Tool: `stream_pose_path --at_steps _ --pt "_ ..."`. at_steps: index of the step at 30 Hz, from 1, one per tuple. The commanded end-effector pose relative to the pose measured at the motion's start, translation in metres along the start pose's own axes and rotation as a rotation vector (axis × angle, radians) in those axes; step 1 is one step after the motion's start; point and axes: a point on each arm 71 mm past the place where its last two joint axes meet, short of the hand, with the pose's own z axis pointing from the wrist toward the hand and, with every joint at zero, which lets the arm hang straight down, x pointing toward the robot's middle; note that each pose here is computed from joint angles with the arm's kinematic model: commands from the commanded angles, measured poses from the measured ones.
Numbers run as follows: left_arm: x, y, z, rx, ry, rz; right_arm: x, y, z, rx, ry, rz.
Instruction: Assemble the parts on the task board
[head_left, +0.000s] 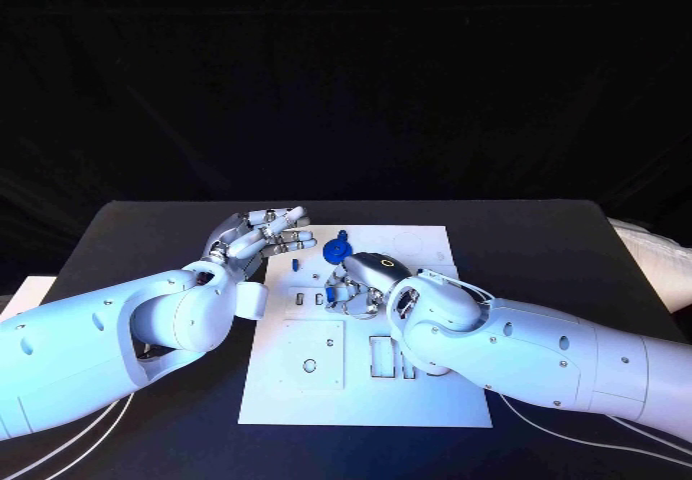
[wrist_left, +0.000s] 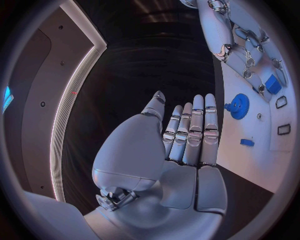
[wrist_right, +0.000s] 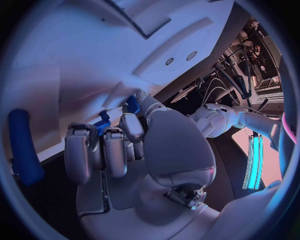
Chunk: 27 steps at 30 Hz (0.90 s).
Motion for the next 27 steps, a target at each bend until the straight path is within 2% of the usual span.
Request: stream_pose_path --at_steps 1,8,20,27 --pt "0.0027 -0.0007 0.0004 0.007 0.022 -0.012 0.004 -0.002 -0.001 0.016 0.010 -0.006" --pt "0.0025 -0.0006 0.0006 0.007 0.021 -0.011 0.002 -0.001 -0.001 0.010 -0.014 0.006" --pt "0.0013 -0.0002 0.0013 0.006 0.020 -0.011 -0.011 0.008 -0.010 -0.077 -0.187 0.091" --pt "-0.0004 0.0012 0.0020 -0.009 0.025 -0.007 -0.021 0.010 -0.019 -0.135 -0.224 0.112"
